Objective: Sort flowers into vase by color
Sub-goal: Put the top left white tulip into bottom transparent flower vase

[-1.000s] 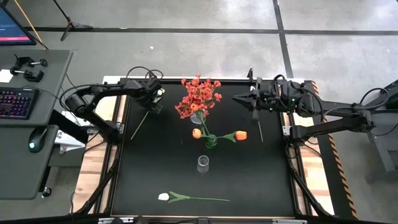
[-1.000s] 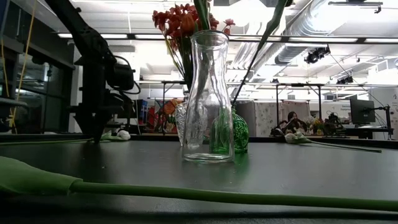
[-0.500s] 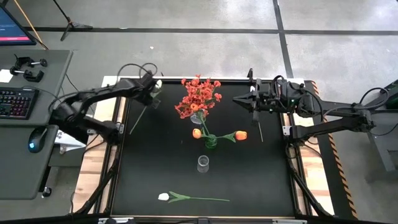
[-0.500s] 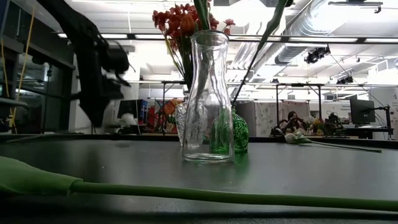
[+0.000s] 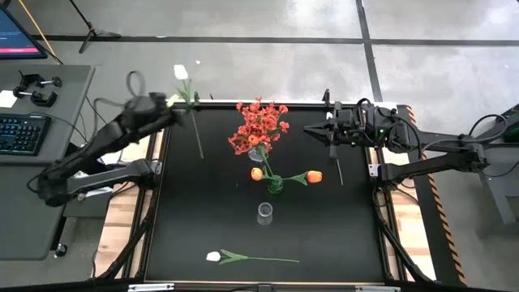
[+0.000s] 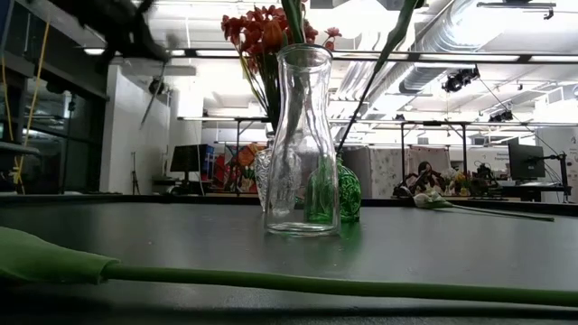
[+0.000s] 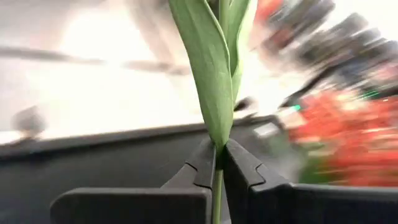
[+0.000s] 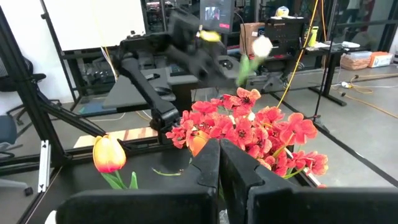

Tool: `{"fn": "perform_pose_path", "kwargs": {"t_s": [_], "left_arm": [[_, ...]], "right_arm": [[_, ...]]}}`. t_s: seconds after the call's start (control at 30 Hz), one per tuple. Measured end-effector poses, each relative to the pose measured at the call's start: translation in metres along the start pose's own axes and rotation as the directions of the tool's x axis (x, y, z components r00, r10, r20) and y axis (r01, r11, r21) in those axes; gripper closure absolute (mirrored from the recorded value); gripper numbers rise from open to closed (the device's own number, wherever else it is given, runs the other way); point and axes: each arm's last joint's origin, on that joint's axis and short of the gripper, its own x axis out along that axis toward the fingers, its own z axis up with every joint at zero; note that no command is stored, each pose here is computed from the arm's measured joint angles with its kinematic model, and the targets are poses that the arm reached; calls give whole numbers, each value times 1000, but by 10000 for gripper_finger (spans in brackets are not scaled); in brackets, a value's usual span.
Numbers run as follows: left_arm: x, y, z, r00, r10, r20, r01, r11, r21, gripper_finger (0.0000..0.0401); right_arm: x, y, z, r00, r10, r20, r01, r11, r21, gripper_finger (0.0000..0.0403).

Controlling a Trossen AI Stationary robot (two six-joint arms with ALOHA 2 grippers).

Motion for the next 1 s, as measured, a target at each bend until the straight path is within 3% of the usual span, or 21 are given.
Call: {"fn": "perform_pose_path", "kwargs": {"t_s": [0.07,0.17,0.37,0.57,0.7,0.77,0.83,1.0], "left_arm": [[-19,-11,5,986,-138,90,140,990,-27,401],[-42,-26,13,917,-339,212,351,936,-17,401],[-58,-70,16,690,-666,283,664,739,118,401],[-55,-135,-21,470,-859,204,846,504,173,401],[-53,-169,-63,391,-914,104,904,403,145,401],[-49,-180,-82,399,-914,75,904,406,132,401],[-41,-189,-98,428,-899,87,889,437,136,401],[-25,-207,-112,481,-861,167,831,508,228,401]], "right_arm": [[0,0,0,1000,0,0,0,1000,0,403],[0,0,0,1000,0,0,0,1000,0,403],[0,0,0,1000,0,0,0,1000,0,403],[0,0,-1,1000,-1,-12,1,1000,-1,403],[0,0,-3,999,-3,-34,3,1000,20,403],[0,0,-5,999,-4,-49,5,1000,21,403],[0,0,-6,998,-4,-57,5,1000,22,403],[0,0,-6,998,-4,-58,5,1000,22,403]]}}
